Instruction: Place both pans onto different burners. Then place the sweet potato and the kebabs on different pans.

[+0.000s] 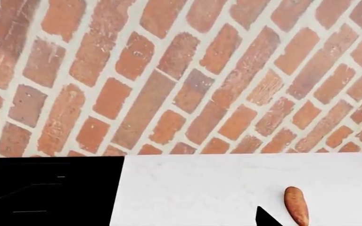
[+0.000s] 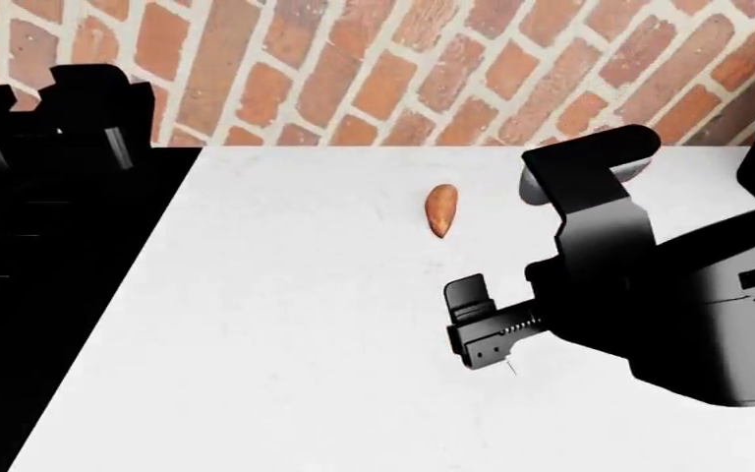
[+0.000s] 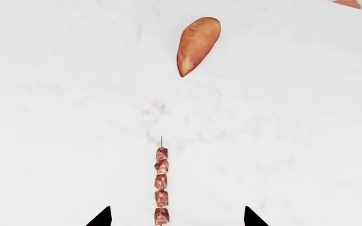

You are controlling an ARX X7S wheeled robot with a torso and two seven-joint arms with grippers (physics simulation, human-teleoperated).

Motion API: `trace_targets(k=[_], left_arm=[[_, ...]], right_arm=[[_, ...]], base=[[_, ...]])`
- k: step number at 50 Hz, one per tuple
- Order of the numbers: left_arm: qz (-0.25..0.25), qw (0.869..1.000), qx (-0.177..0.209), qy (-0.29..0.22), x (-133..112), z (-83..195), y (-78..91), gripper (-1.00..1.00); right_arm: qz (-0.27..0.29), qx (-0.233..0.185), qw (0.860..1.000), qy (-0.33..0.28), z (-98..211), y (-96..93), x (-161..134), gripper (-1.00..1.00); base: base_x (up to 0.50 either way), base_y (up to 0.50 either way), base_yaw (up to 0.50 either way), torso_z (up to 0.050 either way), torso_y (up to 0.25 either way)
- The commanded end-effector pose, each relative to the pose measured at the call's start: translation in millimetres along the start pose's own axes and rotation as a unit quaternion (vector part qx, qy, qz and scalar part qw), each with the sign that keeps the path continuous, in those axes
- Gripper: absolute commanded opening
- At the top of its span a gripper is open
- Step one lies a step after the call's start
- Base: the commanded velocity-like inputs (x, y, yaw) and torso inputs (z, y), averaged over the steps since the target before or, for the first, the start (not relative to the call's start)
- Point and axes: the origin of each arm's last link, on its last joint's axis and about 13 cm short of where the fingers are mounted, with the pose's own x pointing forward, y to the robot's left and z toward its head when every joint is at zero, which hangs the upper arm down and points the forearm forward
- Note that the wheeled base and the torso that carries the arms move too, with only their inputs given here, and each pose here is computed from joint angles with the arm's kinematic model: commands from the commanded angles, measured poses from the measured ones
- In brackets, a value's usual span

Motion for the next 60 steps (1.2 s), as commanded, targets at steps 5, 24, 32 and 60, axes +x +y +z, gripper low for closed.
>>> trace_targets(k=[5,24,32,60], left_arm=[[0.0,1.0,0.0,0.001,1,-2,0.5,1.0],[0.0,1.0,-0.001,0.001,2,-2,0.5,1.0],[-0.001,1.0,-0.001,0.001,2,-2,0.1,1.0],[-0.003,1.0,-0.003,0.001,1,-2,0.0,1.0]], right_arm=[[0.003,0.0,1.0,0.023,-8,3.3,23,1.0],[0.005,-0.005,0.999,0.048,-16,5.4,41,1.0],[0.004,-0.009,0.998,0.057,-20,6.1,48,1.0],[0.012,0.009,0.998,0.064,-32,0.3,57,1.0]], base=[[0.0,0.0,0.0,0.0,0.0],[0.0,0.0,0.0,0.0,0.0],[0.0,0.0,0.0,0.0,0.0],[0.0,0.0,0.0,0.0,0.0]])
